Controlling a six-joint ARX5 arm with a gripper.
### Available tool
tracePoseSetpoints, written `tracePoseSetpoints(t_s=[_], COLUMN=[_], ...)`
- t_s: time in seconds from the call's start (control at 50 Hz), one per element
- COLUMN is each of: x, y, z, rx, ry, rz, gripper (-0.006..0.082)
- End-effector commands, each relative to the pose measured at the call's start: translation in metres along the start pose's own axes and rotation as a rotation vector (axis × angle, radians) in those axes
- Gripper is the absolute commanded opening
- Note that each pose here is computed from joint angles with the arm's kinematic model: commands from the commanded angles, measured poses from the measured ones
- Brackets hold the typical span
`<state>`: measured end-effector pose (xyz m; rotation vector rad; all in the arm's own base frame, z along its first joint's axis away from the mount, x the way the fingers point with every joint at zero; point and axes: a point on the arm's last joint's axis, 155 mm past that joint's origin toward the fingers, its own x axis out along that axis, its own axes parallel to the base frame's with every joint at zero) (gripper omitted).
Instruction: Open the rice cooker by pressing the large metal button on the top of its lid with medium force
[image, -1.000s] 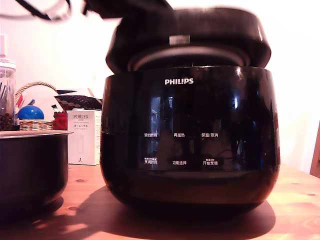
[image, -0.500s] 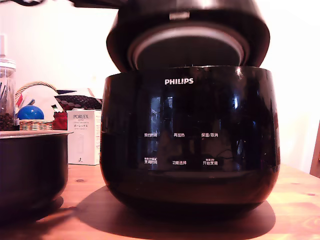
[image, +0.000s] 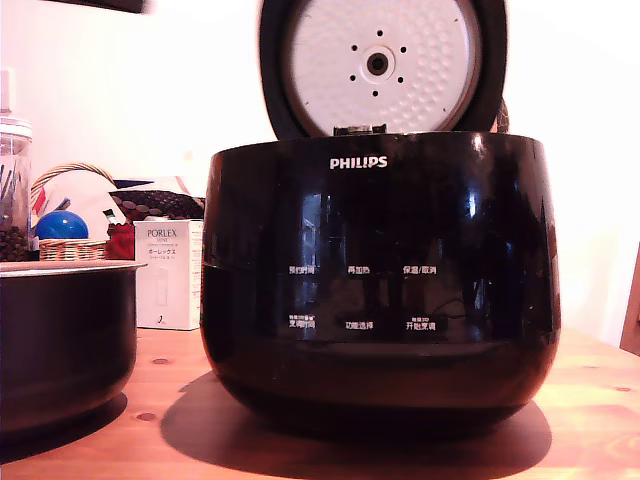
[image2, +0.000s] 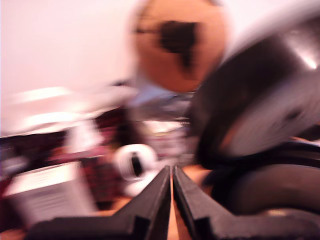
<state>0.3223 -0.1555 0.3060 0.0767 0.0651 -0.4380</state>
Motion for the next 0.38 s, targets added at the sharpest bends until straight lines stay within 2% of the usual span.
tracePoseSetpoints(t_s=[0.0, 0.16, 0.36], x=[-0.002, -0.009, -0.011], y=[0.009, 0.026, 0.031], z=[-0.011, -0.007, -0.005], rx=[0.001, -0.004, -0.005], ry=[0.021, 0.012, 0.005], rz=[0.024, 0.075, 0.087], gripper=[-0.0024, -0.0024, -0.0024])
